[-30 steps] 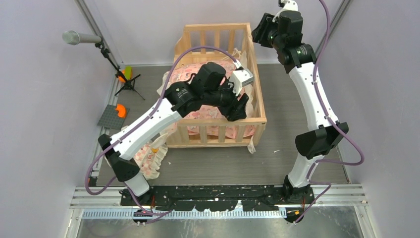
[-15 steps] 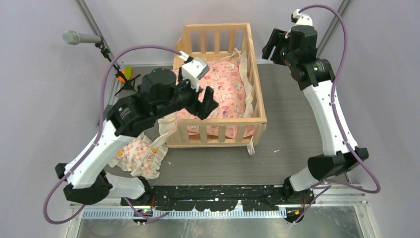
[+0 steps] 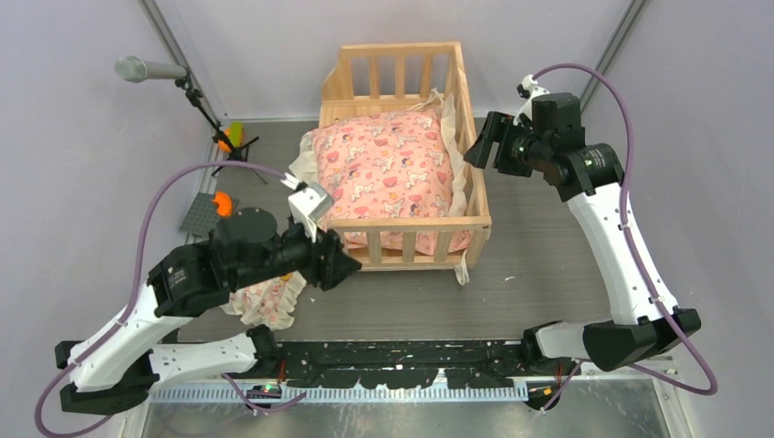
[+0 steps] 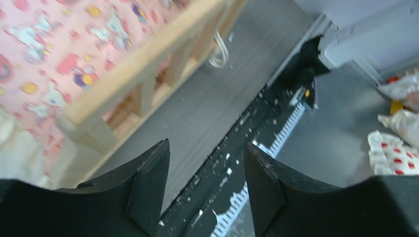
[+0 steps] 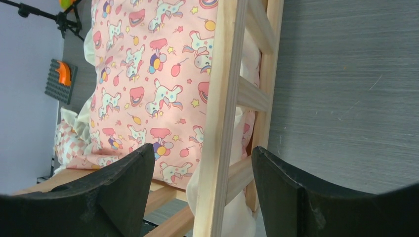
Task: Set up the pet bed
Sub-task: Adjust the mattress on the bed frame, then adjust the bed frame at the center of the board.
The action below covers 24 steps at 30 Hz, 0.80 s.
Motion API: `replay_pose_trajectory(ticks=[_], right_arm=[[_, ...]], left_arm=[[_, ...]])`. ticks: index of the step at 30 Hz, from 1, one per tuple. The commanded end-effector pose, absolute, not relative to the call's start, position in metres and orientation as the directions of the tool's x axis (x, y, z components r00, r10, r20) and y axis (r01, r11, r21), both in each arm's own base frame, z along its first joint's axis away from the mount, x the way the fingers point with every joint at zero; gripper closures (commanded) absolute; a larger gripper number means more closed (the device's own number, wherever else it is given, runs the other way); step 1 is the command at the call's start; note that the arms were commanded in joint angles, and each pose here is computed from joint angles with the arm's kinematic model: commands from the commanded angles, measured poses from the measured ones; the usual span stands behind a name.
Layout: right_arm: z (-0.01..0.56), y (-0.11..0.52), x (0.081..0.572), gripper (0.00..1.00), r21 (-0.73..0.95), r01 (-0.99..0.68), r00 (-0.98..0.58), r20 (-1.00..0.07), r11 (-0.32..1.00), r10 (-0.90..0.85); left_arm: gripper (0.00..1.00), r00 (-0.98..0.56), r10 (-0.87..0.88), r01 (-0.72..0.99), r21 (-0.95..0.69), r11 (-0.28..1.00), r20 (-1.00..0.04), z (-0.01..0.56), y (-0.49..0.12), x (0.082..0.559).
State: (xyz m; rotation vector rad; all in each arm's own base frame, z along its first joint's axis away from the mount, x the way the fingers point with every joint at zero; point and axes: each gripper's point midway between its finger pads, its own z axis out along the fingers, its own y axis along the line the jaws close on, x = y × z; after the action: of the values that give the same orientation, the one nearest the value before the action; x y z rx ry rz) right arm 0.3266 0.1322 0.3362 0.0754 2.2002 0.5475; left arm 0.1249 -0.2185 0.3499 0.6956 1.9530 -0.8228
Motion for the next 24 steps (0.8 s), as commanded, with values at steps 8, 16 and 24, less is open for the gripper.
replay_pose_trajectory(ticks=[8,16,24], right_arm=[[0.316,0.135,0.319,0.27,0.393,-0.118,-0.678,-0.703,0.912,0.215],[0.306,0.146,0.325,0.27,0.379,-0.134,-0.698,-0.692,0.916,0.184],[0.285,0.162,0.323,0.34,0.318,-0.145,-0.729,-0.675,0.937,0.117]], left_arm=[[0.43,-0.524,0.159,0.598,-0.228,0.768,-0.836,0.268,-0.238,0.13],[0.36,-0.475,0.119,0.46,-0.131,0.878,-0.872,0.256,-0.212,0.159],[0.34,-0.531,0.09,0.368,-0.134,0.92,-0.843,0.24,-0.191,0.187]])
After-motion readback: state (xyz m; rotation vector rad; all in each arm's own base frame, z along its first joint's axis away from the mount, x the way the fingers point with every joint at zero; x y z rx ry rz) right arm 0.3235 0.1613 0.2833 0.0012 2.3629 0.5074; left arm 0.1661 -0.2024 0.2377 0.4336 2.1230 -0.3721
